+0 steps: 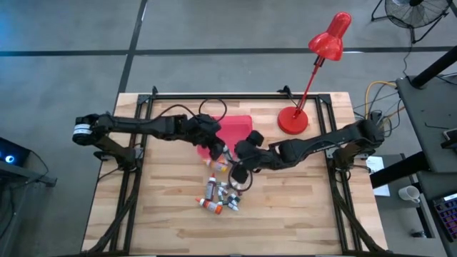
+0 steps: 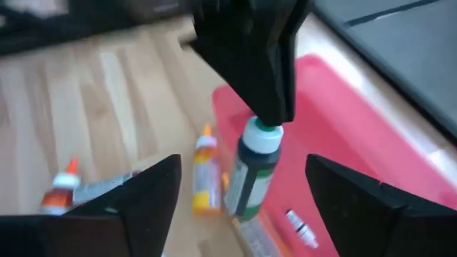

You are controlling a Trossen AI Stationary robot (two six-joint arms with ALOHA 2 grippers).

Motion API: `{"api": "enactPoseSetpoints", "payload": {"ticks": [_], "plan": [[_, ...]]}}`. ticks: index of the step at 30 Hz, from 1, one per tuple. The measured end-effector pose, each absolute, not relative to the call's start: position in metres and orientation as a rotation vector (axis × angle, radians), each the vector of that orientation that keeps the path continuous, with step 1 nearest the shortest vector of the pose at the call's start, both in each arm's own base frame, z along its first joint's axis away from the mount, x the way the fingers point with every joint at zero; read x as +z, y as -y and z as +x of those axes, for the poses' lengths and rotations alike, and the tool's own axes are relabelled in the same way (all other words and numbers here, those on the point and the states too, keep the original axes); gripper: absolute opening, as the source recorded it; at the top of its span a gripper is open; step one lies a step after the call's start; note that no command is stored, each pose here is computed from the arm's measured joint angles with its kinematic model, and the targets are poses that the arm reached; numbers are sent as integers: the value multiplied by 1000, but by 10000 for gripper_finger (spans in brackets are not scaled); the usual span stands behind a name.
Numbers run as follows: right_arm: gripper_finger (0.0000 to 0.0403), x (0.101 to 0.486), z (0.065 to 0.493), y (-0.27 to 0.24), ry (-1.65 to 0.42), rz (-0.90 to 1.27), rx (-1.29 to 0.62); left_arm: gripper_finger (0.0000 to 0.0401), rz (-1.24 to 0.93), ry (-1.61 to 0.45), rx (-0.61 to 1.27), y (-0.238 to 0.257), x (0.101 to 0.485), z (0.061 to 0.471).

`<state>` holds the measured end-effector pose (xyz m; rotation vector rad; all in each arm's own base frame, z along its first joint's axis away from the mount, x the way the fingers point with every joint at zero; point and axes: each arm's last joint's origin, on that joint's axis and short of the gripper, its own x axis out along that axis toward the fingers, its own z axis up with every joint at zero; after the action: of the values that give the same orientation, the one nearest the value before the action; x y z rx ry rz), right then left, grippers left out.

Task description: Pick & Place food coloring

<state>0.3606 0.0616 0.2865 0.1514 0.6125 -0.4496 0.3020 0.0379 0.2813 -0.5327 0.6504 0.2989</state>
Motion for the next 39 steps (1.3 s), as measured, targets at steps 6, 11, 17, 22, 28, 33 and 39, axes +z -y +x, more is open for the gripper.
{"api": "enactPoseSetpoints", "payload": {"ticks": [6,11,17,22,28,33,39], "plan": [[294,309,346,-56,-536,140,-528,16,-361,-643,441,-52,308,298],[287,315,338,-53,-528,117,-579,16,-222,-655,525,-58,332,294],[283,304,338,-53,-553,121,-595,16,-203,-702,653,-84,316,286],[282,296,339,-50,-525,211,-630,16,-268,-728,713,-101,281,279],[281,292,340,-44,-528,229,-654,16,-281,-681,751,-106,261,276],[281,291,339,-43,-530,228,-656,16,-289,-716,781,-112,245,274],[279,289,339,-43,-537,222,-658,24,-314,-741,812,-117,233,270]]}}
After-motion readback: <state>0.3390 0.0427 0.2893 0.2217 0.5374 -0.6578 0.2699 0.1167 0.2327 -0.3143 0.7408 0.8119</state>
